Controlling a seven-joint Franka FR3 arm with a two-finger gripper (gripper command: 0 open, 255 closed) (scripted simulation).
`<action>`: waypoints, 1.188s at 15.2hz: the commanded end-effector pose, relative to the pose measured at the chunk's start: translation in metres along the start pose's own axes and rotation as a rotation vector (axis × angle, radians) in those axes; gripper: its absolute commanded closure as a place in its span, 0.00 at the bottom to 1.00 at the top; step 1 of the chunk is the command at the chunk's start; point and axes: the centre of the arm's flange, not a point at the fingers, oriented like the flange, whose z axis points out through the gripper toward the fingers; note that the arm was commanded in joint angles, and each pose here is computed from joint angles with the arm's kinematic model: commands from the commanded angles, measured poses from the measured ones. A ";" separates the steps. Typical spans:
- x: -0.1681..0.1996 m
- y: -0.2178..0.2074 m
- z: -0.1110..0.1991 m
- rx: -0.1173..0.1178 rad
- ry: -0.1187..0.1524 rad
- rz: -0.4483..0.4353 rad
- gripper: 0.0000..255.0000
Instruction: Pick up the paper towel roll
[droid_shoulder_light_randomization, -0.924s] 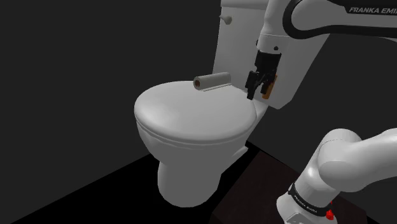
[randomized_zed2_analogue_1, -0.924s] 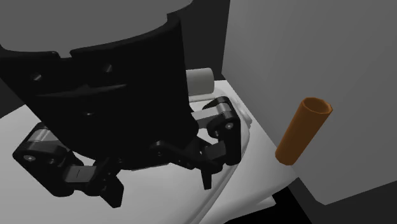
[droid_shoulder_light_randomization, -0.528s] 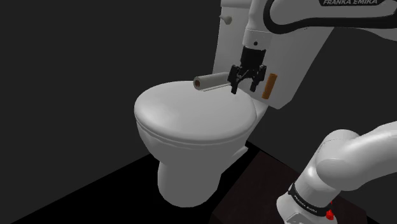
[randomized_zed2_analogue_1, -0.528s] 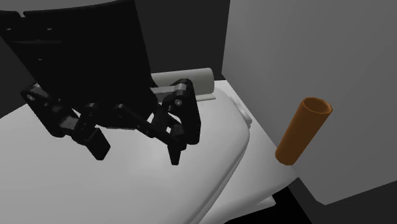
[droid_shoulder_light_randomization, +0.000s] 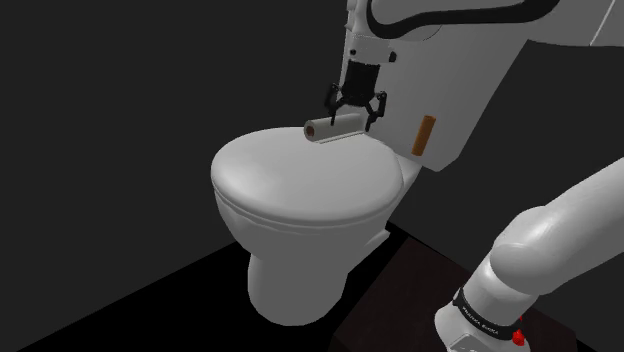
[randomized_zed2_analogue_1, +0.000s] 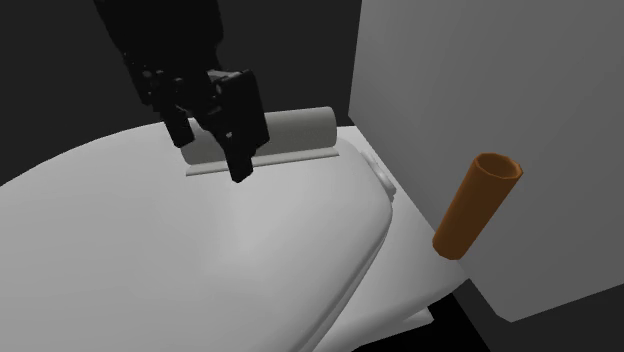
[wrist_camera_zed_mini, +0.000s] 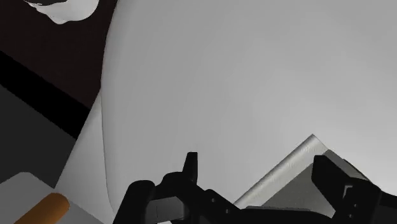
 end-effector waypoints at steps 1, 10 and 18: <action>0.020 -0.015 -0.003 0.012 0.003 0.144 0.00; 0.088 -0.037 0.004 0.044 0.015 0.536 0.00; 0.088 -0.037 0.027 0.044 0.015 0.536 1.00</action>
